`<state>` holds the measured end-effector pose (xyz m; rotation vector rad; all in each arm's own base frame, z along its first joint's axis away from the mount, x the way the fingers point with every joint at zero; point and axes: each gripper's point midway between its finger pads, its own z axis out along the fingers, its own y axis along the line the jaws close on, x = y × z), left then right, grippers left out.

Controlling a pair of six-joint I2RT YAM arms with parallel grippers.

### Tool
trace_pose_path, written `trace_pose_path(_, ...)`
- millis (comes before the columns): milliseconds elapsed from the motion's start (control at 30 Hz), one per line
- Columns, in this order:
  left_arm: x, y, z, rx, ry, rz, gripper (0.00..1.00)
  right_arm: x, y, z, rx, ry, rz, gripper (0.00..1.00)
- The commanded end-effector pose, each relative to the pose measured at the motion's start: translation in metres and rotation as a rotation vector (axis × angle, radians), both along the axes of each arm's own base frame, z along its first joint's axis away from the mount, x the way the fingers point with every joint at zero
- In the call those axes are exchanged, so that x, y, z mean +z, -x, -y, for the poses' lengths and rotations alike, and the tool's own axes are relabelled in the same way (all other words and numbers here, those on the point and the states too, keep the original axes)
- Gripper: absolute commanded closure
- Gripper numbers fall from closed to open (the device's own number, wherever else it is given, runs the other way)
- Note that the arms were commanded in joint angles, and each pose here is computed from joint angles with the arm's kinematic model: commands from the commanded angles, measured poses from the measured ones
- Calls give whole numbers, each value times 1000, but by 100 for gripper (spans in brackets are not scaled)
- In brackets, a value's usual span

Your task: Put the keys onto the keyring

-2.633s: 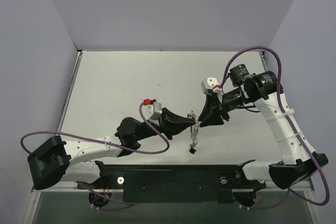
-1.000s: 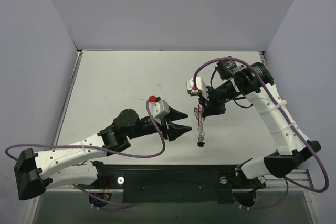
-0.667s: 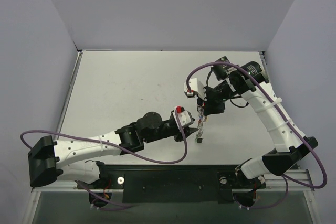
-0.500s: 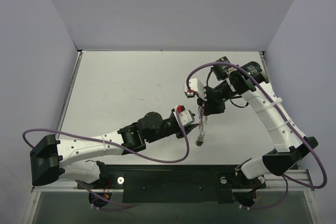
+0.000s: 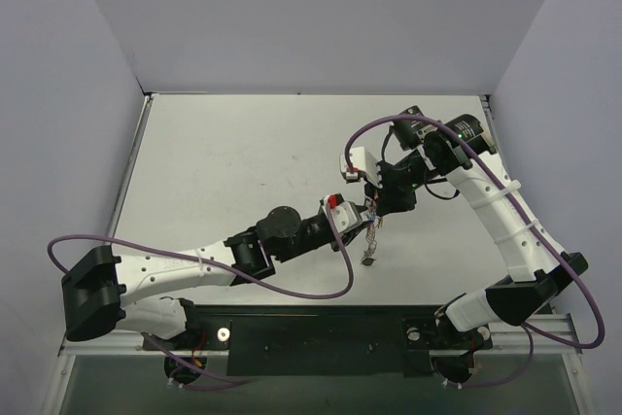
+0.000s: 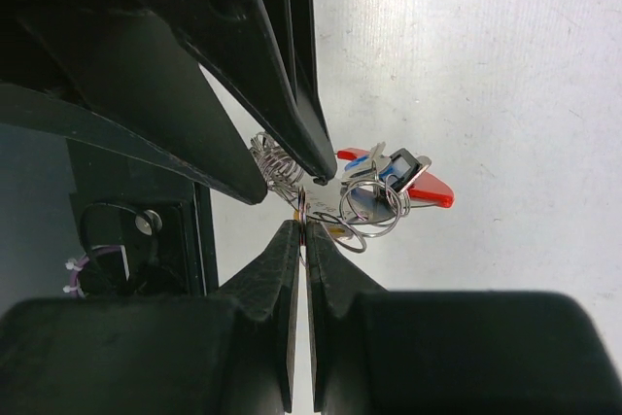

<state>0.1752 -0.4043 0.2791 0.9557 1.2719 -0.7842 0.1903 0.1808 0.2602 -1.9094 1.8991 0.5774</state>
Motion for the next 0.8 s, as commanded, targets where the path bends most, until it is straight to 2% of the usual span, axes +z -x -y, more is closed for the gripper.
trace_pose_path(0,23,-2,5,-12,74,35,59,0,62,27,26,88,-227,100)
trace_pose_path(233,29,-5,5,-10,99,43,62,1,64,27,32,76,-228,100)
trace_pose_path(400,30,-3,6,-32,98,42,71,2,64,27,33,74,-227,100)
trace_pose_path(633,25,0,9,-61,79,34,73,3,65,26,37,66,-224,100)
trace_pose_path(700,25,1,10,-75,78,33,76,3,65,25,37,63,-225,100)
trace_pose_path(767,27,0,10,-81,76,34,86,3,65,25,38,62,-226,100)
